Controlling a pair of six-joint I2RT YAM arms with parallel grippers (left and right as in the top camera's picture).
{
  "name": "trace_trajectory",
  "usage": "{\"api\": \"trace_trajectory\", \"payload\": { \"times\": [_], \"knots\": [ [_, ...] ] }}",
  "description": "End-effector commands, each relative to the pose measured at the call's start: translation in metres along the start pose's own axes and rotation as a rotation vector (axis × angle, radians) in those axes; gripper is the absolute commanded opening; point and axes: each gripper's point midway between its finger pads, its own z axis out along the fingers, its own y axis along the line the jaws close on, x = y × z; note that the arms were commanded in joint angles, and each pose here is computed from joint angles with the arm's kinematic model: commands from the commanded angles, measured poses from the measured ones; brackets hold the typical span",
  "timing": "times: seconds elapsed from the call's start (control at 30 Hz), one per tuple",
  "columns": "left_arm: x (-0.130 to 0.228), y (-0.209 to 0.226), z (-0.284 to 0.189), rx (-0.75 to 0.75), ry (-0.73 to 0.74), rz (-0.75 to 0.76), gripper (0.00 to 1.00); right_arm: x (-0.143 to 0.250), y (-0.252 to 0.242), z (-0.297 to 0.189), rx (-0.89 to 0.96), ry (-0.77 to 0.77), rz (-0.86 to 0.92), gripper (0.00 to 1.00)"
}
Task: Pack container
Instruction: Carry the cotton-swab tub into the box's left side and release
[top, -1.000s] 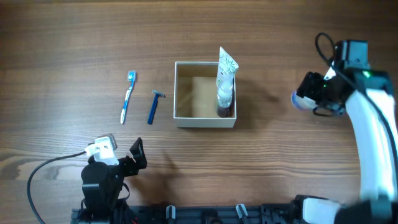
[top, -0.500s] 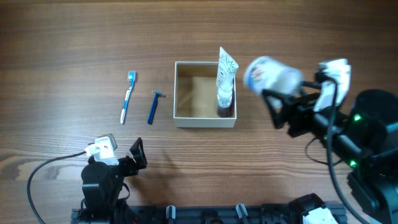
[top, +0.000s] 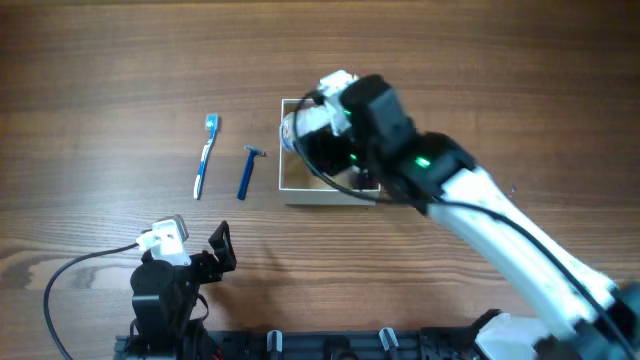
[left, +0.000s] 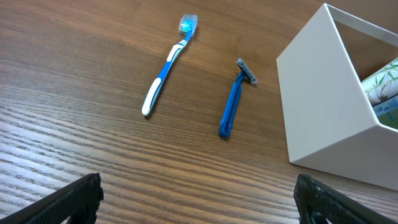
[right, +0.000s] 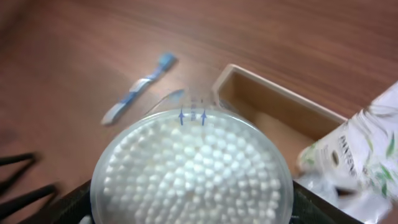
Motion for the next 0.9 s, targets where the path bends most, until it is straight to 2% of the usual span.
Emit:
{"api": "trace_trajectory", "payload": {
  "times": [0.0,0.17,0.33,0.87],
  "knots": [
    [0.000,-0.003,0.000,0.015,-0.004,0.006,1.00,-0.005,-0.018,0.031,0.097,-0.012,-0.040,0.63],
    [0.000,-0.003,0.000,0.015,-0.004,0.006,1.00,0.011,-0.035,0.069,0.178,0.041,-0.051,0.66],
    [0.000,-0.003,0.000,0.015,-0.004,0.006,1.00,0.024,-0.039,0.087,0.184,0.083,-0.052,0.67],
    [0.000,-0.003,0.000,0.015,-0.004,0.006,1.00,0.037,-0.041,0.102,0.184,0.123,-0.070,0.67]
  ]
}}
